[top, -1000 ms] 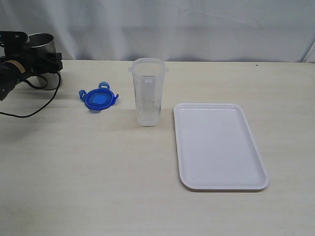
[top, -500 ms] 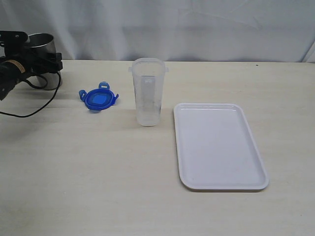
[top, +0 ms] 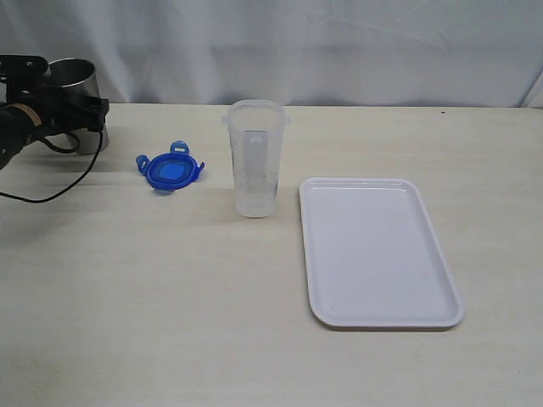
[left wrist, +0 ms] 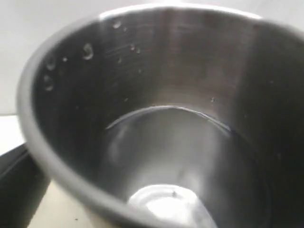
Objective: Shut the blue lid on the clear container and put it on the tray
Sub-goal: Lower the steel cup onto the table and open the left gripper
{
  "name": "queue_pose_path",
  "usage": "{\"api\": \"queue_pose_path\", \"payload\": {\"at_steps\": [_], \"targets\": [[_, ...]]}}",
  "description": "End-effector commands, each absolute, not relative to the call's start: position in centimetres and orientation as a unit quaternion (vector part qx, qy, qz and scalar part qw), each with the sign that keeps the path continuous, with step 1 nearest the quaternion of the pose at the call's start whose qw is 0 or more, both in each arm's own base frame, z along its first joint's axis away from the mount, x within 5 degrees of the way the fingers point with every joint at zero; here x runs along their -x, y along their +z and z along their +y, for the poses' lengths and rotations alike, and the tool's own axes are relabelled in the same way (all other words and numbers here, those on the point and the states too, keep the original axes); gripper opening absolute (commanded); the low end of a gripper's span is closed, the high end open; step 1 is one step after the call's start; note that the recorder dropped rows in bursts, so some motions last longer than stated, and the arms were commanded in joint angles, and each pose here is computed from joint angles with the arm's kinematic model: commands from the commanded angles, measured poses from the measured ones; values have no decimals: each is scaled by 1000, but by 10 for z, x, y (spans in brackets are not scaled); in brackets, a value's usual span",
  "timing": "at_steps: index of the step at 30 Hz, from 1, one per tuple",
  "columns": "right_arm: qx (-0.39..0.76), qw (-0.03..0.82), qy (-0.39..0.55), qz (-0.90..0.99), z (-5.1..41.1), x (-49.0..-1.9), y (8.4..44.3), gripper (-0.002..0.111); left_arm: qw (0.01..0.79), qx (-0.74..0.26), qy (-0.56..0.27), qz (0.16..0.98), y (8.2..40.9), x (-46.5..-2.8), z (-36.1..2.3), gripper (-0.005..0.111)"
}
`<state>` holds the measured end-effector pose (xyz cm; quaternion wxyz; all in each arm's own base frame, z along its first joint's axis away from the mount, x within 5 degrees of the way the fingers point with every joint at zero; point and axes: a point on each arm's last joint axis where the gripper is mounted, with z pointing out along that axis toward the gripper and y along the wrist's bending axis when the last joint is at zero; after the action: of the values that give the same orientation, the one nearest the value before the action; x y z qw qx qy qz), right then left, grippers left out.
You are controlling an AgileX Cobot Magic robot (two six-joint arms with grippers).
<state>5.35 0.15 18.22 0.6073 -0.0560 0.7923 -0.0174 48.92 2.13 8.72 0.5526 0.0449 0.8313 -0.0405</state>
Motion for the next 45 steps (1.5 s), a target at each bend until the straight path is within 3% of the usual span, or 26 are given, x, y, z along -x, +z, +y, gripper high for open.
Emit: {"api": "queue_pose_path", "payload": {"at_steps": [1, 7, 13, 20, 33, 45], "targets": [[54, 612, -18, 789, 1, -54, 183, 5, 537, -41, -35, 842, 87, -488, 21, 104], [54, 612, -18, 789, 1, -54, 183, 5, 527, -39, -29, 848, 91, -485, 22, 104], [54, 612, -18, 789, 1, -54, 183, 5, 583, -53, -50, 809, 111, -467, 19, 104], [54, 612, -18, 789, 1, -54, 183, 5, 558, -47, -47, 827, 110, -451, 20, 104], [54, 612, -18, 789, 1, -54, 183, 5, 584, -44, -43, 810, 128, -404, 16, 104], [54, 612, -18, 789, 1, -54, 183, 5, 590, -42, -60, 804, 168, -354, 3, 104]]}}
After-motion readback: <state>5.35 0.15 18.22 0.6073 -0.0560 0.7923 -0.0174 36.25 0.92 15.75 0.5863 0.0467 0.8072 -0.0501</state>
